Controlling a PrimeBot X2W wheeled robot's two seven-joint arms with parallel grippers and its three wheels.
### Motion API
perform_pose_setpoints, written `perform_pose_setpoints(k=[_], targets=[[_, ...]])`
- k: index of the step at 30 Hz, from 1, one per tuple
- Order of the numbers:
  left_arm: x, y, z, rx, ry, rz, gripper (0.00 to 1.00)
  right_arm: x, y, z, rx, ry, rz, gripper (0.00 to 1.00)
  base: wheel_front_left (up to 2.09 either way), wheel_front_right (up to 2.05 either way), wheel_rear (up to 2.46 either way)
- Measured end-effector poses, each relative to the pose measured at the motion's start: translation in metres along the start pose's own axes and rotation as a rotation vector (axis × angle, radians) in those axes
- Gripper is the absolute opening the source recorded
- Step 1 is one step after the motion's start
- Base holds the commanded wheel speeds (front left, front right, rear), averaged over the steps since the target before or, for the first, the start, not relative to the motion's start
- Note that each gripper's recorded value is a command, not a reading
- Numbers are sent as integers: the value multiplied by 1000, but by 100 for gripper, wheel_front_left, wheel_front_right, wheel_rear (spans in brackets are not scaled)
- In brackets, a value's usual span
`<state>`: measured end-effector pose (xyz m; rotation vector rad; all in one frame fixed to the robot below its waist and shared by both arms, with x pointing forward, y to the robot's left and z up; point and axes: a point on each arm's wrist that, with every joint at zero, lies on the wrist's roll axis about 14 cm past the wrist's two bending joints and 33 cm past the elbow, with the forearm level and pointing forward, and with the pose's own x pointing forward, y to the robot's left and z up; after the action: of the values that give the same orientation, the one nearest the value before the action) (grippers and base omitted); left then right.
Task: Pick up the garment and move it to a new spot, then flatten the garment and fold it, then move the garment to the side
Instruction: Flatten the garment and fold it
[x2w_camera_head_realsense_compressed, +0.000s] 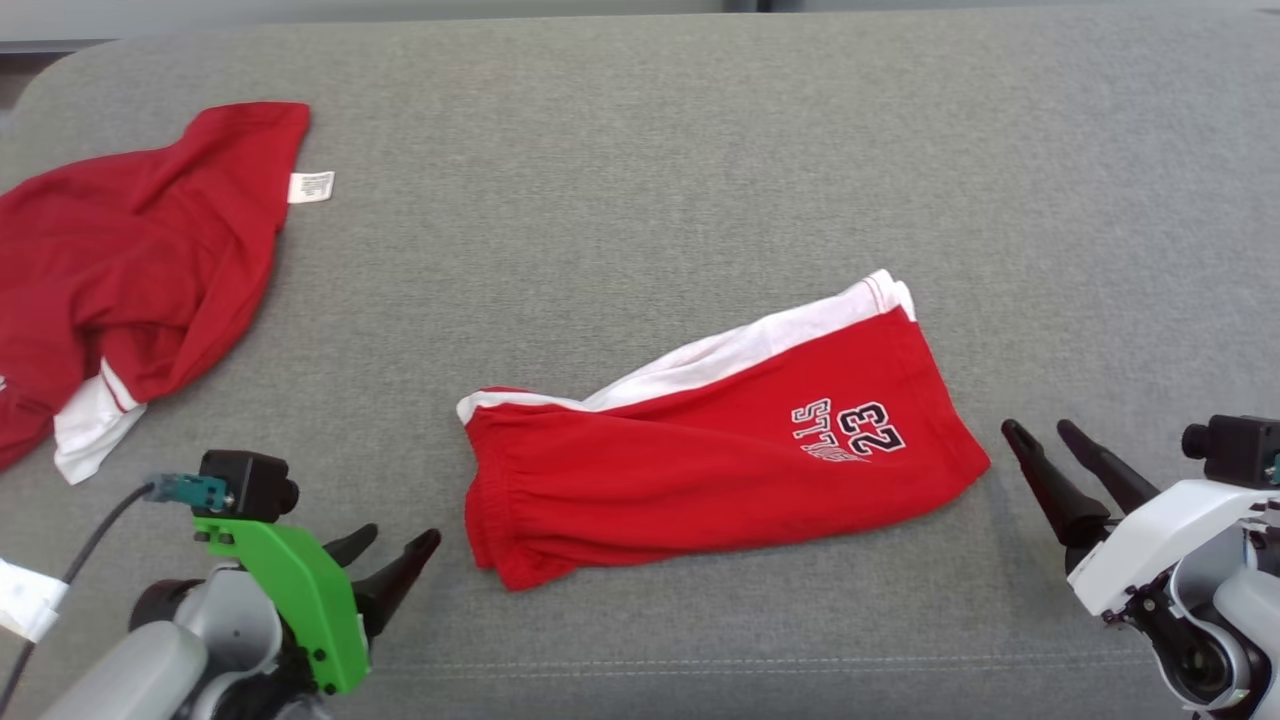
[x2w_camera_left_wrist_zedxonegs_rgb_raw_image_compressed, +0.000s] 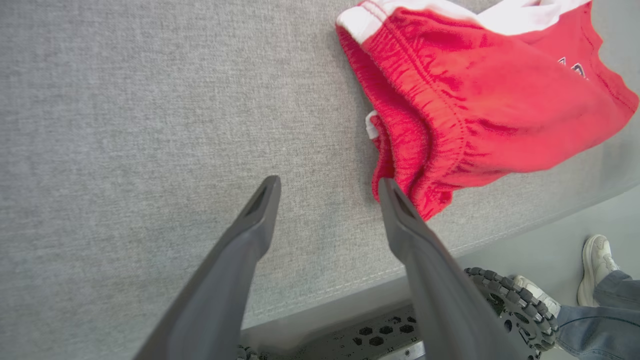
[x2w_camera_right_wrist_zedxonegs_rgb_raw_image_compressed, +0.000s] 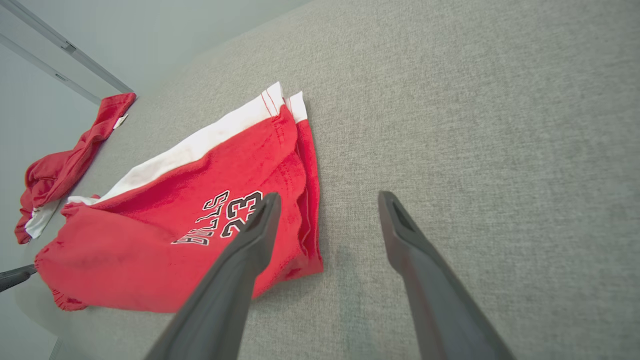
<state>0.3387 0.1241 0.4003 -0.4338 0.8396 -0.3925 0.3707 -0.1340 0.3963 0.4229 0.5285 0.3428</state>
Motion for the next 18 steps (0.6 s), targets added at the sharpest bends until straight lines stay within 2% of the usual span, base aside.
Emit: perform_pose_setpoints(k=[4, 10, 18], targets=[[-2, -10, 6, -23, -85, -11, 100, 6, 3, 4, -17, 10, 14, 100, 0, 0, 0], [-14, -14, 23, 20, -266, 18, 100, 25, 12, 9, -45, 48, 49, 100, 0, 0, 0], [-35, -7, 33, 22, -470, 86, 100, 42, 5, -7, -83, 163, 31, 100, 0, 0, 0]])
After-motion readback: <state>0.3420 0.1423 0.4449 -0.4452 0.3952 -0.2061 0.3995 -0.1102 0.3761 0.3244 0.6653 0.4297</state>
